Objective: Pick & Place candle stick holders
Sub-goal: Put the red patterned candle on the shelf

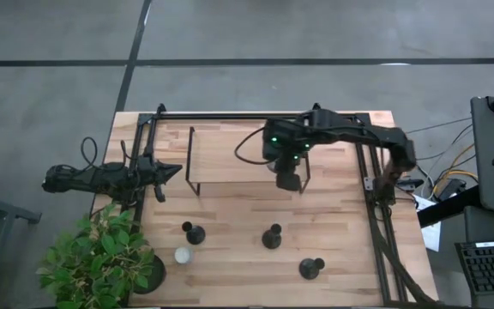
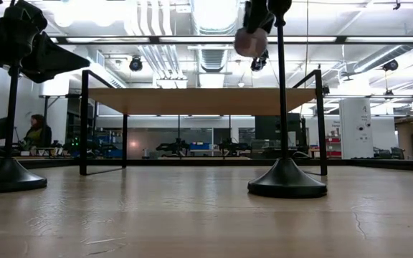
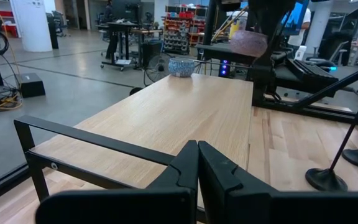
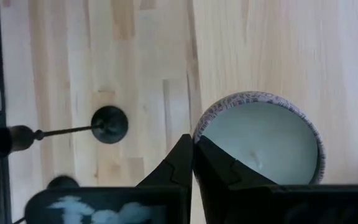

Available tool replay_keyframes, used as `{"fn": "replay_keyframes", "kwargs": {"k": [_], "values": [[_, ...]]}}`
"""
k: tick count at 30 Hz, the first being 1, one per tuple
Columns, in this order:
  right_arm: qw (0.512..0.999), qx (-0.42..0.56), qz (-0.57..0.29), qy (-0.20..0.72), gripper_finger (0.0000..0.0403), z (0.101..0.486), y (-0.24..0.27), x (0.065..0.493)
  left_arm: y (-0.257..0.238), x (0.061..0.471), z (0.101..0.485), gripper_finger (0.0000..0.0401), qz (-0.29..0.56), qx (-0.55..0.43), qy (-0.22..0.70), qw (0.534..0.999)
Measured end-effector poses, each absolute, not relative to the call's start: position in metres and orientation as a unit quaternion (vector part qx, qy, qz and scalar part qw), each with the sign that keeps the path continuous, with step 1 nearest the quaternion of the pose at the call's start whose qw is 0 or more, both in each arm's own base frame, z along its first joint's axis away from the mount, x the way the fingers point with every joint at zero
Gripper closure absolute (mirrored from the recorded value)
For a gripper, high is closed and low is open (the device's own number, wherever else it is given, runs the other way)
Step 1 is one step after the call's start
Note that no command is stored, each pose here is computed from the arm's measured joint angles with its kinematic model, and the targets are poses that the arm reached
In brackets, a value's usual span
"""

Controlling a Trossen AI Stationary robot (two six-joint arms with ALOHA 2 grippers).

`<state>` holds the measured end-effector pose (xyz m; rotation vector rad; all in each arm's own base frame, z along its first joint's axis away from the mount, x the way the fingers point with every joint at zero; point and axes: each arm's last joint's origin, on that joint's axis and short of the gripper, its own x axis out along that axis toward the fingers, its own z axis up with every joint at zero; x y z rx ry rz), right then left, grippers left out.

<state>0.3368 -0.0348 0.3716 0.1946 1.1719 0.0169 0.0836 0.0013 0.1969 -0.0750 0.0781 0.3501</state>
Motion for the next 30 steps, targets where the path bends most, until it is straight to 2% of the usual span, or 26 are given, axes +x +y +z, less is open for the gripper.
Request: {"fn": "replay_keyframes", "kwargs": {"k": [9, 14, 30], "values": [[0.817, 0.16, -0.058, 0.551, 0.0394, 0.351, -0.063, 0.295, 0.001, 0.084, 0.197, 0.0394, 0.174, -0.037, 0.039, 0.983], [0.836, 0.188, -0.048, 0.514, 0.0394, 0.34, -0.077, 0.288, 0.001, 0.084, 0.197, 0.0394, 0.174, -0.037, 0.039, 0.983], [0.814, 0.218, -0.078, 0.533, 0.0394, 0.316, -0.116, 0.283, 0.001, 0.084, 0.197, 0.0394, 0.174, -0.037, 0.039, 0.983]]}}
